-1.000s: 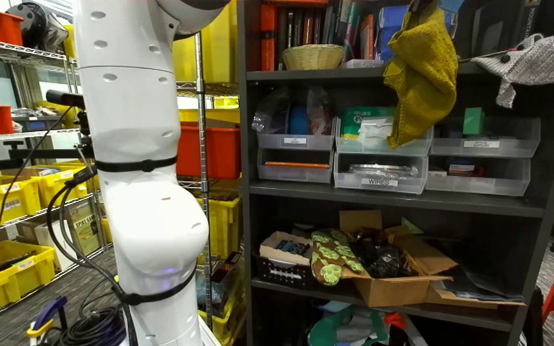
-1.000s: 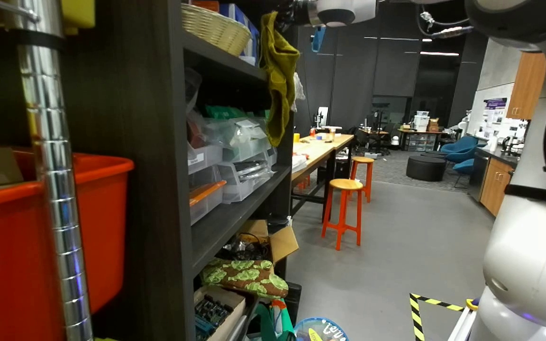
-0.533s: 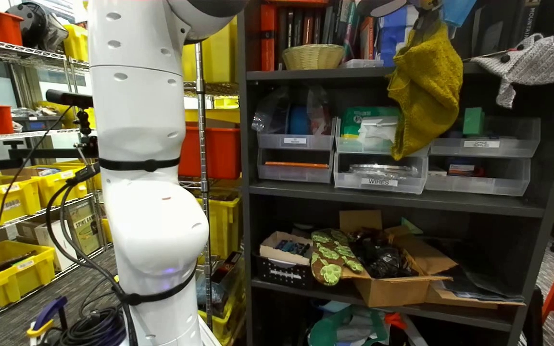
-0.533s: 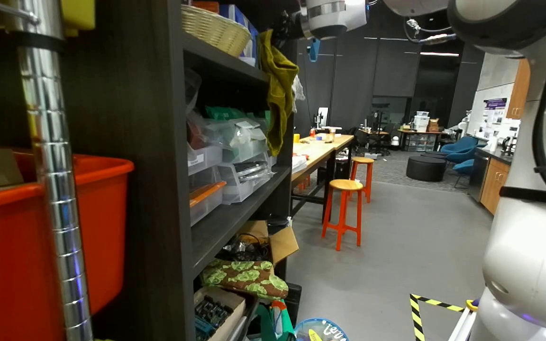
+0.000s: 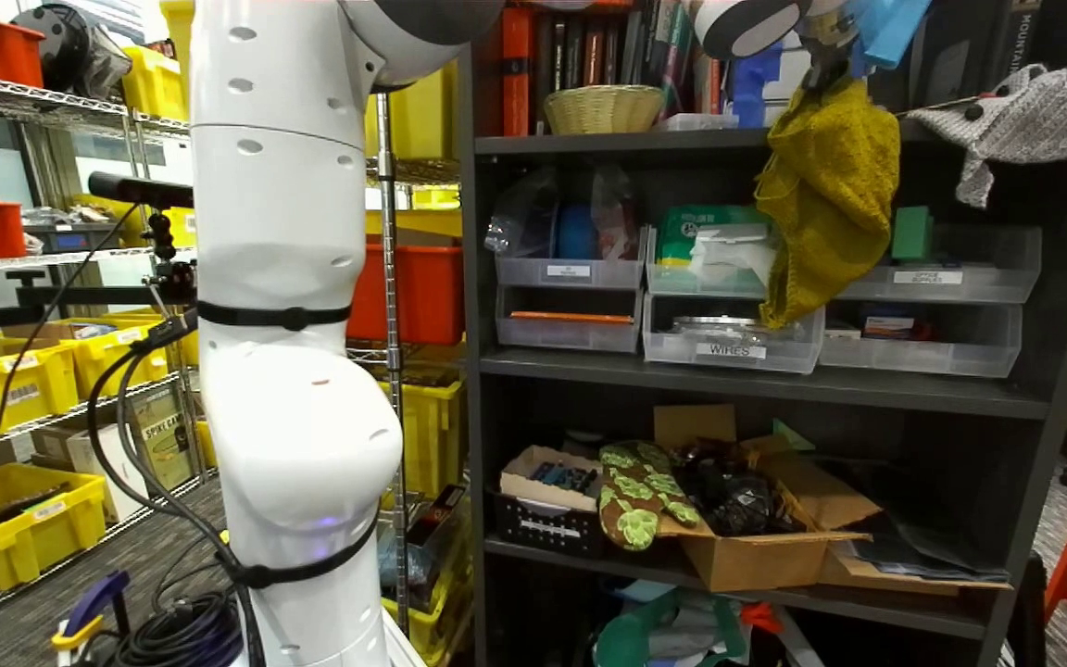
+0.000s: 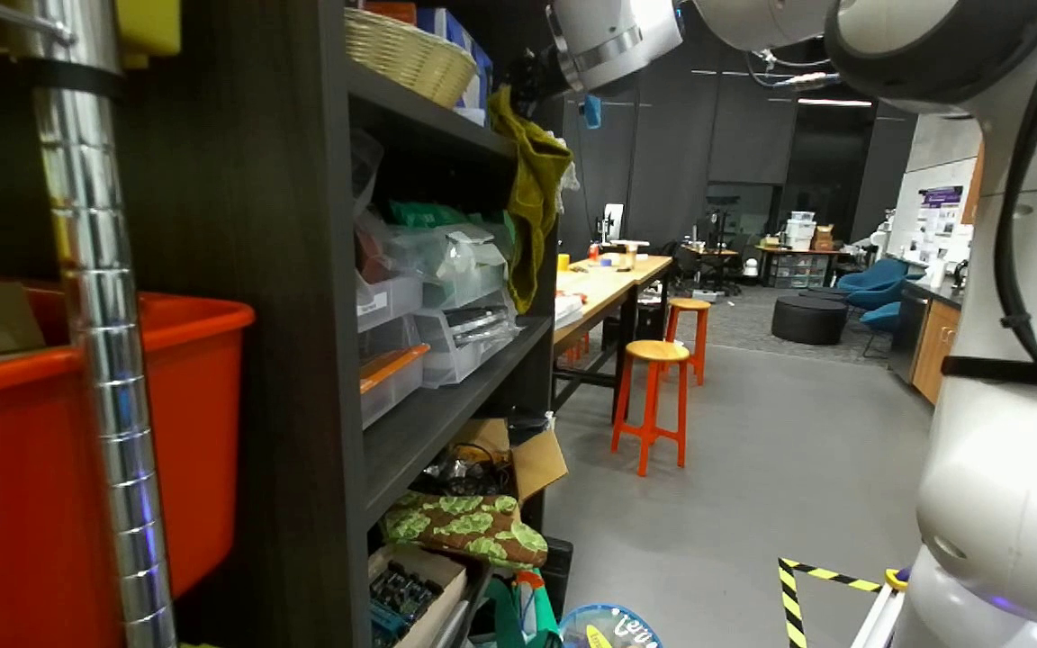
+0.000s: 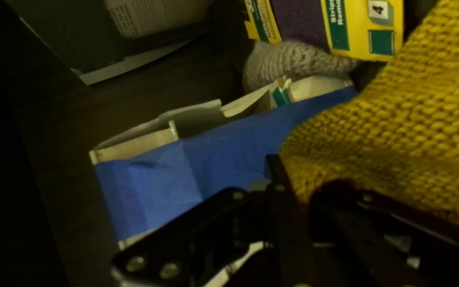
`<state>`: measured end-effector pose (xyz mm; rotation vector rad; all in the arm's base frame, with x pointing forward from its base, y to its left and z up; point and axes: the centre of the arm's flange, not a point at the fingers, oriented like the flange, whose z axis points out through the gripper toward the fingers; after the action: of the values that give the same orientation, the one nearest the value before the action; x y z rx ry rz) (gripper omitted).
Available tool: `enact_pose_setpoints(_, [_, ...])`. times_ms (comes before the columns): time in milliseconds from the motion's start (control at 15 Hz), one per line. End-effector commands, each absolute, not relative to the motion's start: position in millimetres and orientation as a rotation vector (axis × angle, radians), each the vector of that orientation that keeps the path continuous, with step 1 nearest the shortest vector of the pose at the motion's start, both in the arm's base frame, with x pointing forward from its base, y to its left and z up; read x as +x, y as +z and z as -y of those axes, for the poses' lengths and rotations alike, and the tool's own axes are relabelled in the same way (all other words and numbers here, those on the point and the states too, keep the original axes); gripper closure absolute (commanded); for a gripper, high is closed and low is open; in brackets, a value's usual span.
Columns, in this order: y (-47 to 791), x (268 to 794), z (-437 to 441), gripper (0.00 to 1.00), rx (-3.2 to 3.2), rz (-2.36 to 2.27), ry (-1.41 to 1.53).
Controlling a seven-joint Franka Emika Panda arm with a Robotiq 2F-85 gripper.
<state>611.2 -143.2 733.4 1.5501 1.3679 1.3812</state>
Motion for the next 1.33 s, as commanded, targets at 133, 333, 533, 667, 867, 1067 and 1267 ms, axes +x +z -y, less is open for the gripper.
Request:
enact_pose_setpoints(133, [734, 616, 136, 0.99, 1.586, -1.439, 1.304])
enact_pose_setpoints(333, [731, 619, 131, 0.99, 1.596, -1.474, 1.267])
enact_pose_setpoints(533, [727, 620, 125, 0.99, 1.605, -1.514, 1.233])
enact_pose_setpoints(667, [720, 622, 119, 0.99, 1.612, -1.544, 1.199])
enact_pose_setpoints(867, [710, 621, 103, 0.99, 1.584, -1.586, 1.145])
enact_pose_setpoints(1067, [712, 614, 90, 0.99, 1.527, -1.608, 1.120])
enact_pose_setpoints(1267, [711, 608, 81, 0.99, 1.488, -1.623, 1.106])
